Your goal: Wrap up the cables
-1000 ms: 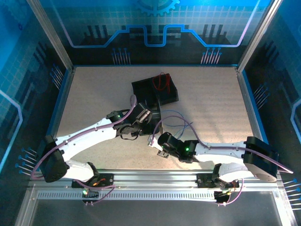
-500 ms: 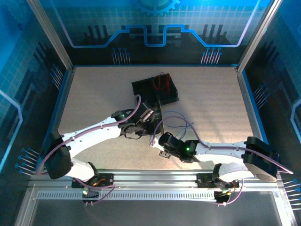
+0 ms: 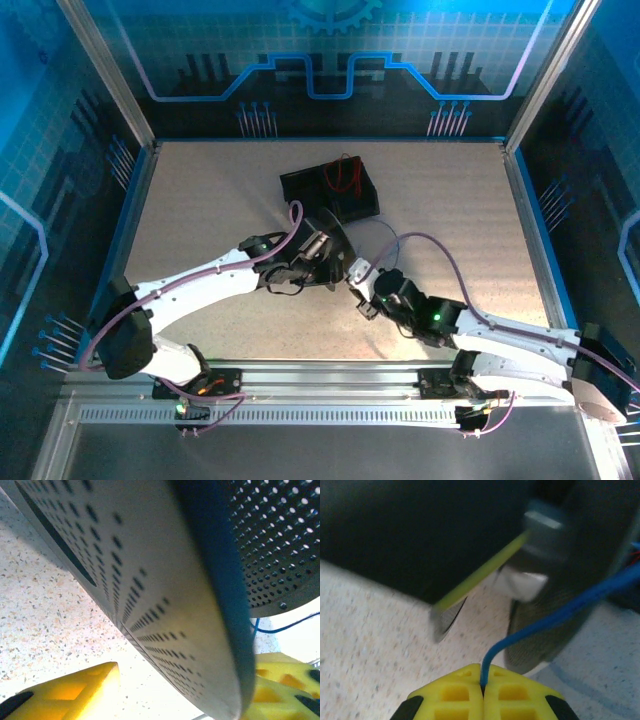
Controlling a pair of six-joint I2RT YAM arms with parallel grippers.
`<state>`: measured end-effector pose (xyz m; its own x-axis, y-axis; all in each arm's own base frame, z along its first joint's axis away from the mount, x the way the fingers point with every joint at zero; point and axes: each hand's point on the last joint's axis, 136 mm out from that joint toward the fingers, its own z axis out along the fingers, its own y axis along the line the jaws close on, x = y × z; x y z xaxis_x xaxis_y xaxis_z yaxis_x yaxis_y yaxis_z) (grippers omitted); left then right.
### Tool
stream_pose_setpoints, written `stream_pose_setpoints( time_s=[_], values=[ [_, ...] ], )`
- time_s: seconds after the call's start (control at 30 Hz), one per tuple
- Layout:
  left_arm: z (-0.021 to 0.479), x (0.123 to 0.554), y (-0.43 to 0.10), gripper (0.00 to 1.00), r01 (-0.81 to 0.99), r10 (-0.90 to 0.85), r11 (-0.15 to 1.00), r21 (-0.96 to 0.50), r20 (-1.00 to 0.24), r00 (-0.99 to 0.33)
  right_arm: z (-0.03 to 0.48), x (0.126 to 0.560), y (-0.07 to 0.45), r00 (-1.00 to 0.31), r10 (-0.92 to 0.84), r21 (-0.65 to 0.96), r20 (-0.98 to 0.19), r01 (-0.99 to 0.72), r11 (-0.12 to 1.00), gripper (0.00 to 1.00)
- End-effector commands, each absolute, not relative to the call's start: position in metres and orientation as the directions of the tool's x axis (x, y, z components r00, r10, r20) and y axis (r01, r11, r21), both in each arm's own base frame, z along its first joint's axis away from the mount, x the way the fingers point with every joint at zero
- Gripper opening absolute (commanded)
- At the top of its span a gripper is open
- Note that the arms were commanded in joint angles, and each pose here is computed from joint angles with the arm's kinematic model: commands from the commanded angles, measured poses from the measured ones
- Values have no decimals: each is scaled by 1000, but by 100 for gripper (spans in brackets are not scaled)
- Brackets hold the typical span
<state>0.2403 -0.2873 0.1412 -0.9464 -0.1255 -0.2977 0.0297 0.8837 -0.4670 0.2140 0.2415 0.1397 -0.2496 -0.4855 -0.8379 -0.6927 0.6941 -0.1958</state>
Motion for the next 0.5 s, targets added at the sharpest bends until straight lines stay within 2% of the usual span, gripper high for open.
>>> stream_pose_setpoints(
  time_s=[0.0, 0.2, 0.47],
  values=[
    [109, 216, -274, 50, 0, -77, 921, -389, -183, -980, 150, 220, 238, -269, -398, -131, -877, -664, 737, 0],
    [114, 218, -278, 50, -2, -88, 911, -413, -189, -978, 144, 215, 242, -270, -416, -119, -868, -701, 703, 0],
    [147, 215, -277, 63, 33, -107, 867, -498, -249, -963, 130, 191, 256, -246, -501, -92, -830, -826, 556, 0]
  ],
)
